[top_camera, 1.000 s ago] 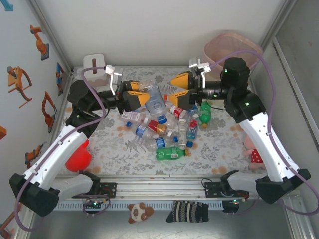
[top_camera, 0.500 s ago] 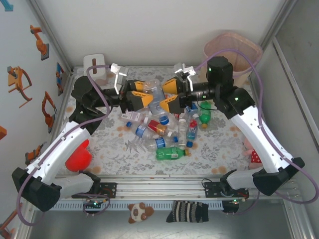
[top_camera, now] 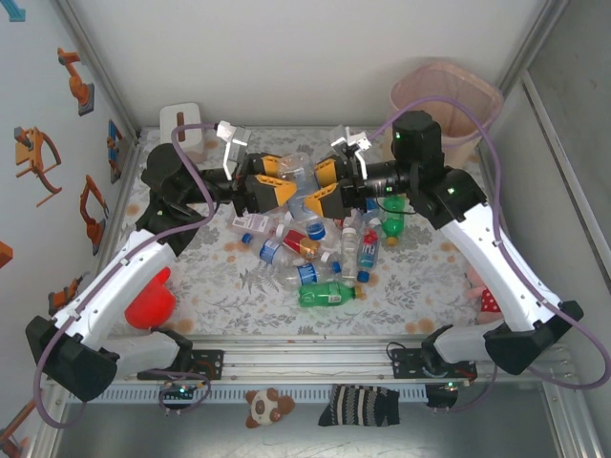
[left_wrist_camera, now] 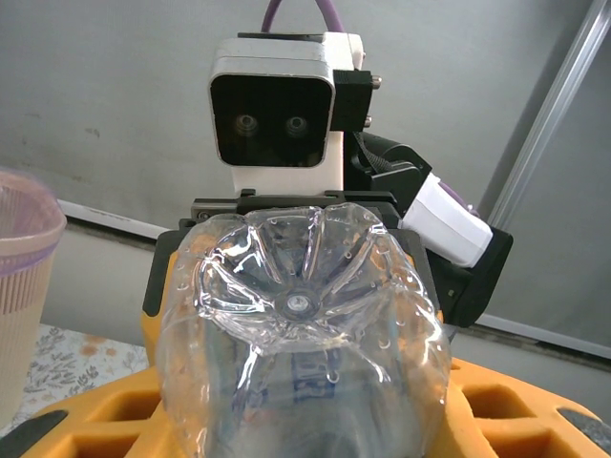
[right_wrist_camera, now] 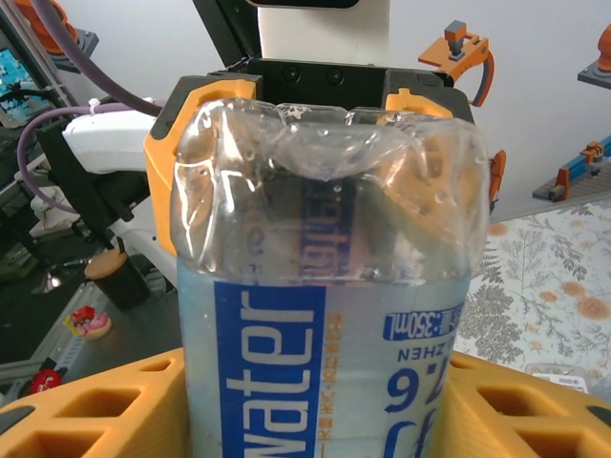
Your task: Put the plastic bottles in the bin
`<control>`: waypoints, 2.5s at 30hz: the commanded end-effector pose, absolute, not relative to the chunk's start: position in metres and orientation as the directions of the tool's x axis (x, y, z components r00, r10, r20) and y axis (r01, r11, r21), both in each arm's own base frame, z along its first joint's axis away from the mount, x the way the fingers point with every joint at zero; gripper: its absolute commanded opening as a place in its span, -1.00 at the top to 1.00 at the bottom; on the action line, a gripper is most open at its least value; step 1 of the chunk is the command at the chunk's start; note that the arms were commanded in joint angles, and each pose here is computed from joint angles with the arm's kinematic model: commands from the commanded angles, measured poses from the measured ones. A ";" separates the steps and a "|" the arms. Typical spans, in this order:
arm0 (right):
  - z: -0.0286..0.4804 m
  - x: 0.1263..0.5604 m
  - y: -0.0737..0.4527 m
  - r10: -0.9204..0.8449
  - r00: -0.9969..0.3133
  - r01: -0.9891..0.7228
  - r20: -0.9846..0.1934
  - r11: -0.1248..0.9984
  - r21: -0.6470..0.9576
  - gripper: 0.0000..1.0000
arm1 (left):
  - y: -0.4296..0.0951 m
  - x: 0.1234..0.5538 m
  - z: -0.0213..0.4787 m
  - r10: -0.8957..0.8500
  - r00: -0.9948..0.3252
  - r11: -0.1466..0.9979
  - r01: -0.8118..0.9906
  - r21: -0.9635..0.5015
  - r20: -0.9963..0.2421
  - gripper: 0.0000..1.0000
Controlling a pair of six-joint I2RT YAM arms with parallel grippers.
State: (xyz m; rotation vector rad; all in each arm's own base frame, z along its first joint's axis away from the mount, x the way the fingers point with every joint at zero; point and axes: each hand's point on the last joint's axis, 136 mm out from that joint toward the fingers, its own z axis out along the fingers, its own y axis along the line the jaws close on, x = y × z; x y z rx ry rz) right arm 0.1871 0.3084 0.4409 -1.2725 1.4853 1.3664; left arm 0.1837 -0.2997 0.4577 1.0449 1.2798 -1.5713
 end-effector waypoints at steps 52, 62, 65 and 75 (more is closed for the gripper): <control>0.417 0.551 0.010 -0.637 -0.351 -0.168 -0.687 0.764 -0.623 0.08 | -0.266 0.219 0.419 -0.096 -0.195 0.295 0.931 -0.215 -0.976 -0.47; 0.349 0.610 -0.035 -0.714 -0.478 -0.145 -0.512 0.639 -0.755 0.01 | -0.268 0.246 0.399 -0.104 -0.273 0.328 0.899 -0.292 -0.956 -0.47; 0.328 0.621 -0.042 -0.715 -0.493 -0.162 -0.495 0.634 -0.756 0.00 | -0.269 0.255 0.394 -0.119 -0.294 0.330 0.889 -0.317 -0.948 -0.46; 0.254 0.649 -0.056 -0.743 -0.519 -0.254 -0.423 0.607 -0.753 -0.06 | -0.277 0.276 0.382 -0.133 -0.351 0.314 0.872 -0.375 -0.927 -0.45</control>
